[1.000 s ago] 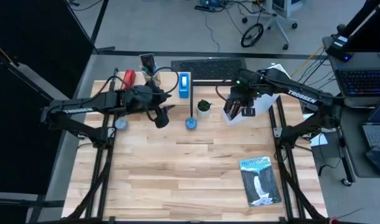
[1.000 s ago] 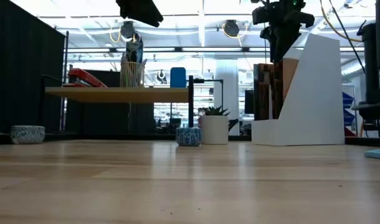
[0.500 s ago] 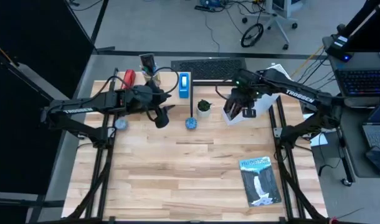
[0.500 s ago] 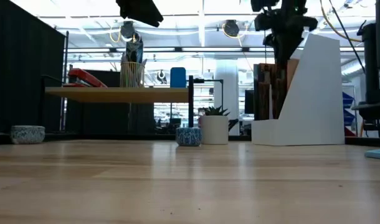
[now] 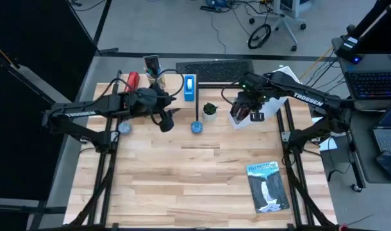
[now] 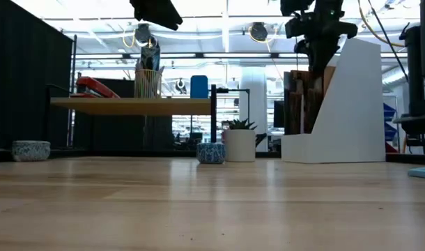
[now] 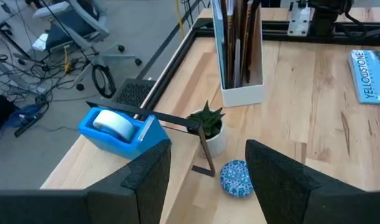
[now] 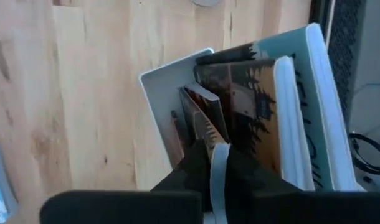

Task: Stock shelves
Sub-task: Remove the blue/brown book from the white book shelf

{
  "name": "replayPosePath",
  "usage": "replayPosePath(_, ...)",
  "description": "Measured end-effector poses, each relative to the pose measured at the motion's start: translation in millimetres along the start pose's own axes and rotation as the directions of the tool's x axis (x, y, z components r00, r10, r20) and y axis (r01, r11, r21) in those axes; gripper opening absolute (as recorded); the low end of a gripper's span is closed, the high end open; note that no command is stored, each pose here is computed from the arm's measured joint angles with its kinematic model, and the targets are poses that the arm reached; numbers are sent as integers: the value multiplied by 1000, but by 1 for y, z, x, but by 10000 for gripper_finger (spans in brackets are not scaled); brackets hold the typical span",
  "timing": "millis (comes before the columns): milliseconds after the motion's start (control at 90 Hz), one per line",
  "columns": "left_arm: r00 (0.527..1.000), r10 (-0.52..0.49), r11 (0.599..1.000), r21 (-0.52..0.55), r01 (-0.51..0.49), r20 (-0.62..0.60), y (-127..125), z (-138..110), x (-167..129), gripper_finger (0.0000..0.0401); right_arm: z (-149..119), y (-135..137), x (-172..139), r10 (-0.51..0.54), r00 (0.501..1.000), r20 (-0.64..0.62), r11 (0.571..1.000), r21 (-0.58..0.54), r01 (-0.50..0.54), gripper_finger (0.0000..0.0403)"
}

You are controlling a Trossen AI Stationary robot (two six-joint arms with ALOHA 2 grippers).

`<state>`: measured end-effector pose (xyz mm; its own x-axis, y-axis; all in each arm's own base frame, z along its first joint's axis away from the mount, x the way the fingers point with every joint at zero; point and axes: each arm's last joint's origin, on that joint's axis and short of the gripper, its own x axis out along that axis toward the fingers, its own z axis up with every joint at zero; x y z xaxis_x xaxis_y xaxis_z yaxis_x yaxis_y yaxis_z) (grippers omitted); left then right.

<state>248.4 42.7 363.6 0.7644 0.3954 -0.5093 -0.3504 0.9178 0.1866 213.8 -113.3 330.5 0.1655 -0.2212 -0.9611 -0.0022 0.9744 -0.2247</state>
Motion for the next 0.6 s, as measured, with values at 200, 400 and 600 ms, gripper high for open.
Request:
replayPosePath(200, 1000, 0, 1000, -1, 0, 0, 0, 0, 0, 194, 4, -4, -21, -40, 998, 54, 999, 2, 40, 5)
replayPosePath(400, 1000, 0, 1000, 0, 0, 0, 0, 0, 0, 194, 7, -12, -65, -104, 980, 168, 994, 36, 99, 6)
replayPosePath(600, 1000, 0, 1000, 0, 0, 1, 0, 0, 0, 194, 5, -18, -117, -195, 923, 332, 980, 106, 169, 6)
